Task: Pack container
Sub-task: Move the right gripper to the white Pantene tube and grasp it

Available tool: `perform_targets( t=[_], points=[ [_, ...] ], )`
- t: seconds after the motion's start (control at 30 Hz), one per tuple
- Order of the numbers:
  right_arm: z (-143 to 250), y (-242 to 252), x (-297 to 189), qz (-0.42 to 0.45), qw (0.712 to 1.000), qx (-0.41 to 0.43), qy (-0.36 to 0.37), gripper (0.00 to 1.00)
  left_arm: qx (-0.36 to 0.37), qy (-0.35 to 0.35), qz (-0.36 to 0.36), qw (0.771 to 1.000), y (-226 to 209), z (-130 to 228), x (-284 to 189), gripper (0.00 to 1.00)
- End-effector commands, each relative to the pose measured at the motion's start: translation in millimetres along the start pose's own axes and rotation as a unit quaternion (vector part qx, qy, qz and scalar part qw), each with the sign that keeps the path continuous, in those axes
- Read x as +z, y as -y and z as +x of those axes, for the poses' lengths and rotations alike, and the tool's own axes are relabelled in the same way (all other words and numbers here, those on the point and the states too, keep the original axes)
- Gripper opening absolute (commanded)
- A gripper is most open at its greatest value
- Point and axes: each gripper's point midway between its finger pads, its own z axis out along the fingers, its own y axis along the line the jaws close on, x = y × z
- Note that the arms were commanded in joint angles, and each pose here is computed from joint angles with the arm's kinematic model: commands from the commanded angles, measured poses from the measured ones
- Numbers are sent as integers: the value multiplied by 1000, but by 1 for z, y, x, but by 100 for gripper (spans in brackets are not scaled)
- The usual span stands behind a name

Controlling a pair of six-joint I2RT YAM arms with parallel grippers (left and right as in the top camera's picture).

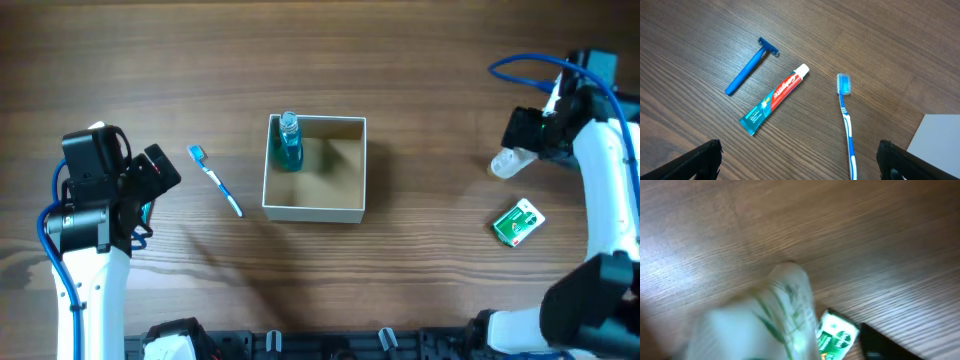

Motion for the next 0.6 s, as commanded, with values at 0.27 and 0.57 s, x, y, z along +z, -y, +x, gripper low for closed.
perform_targets(
  t=[0.27,0.57],
  points=[
    [-1,-9,10,-20,1000,0,-9,4,9,11,-5,1000,-1,-8,-3,100],
    [7,-53,-102,-92,988,-45,120,4,9,10,-5,1000,-1,-8,-3,100]
  ],
)
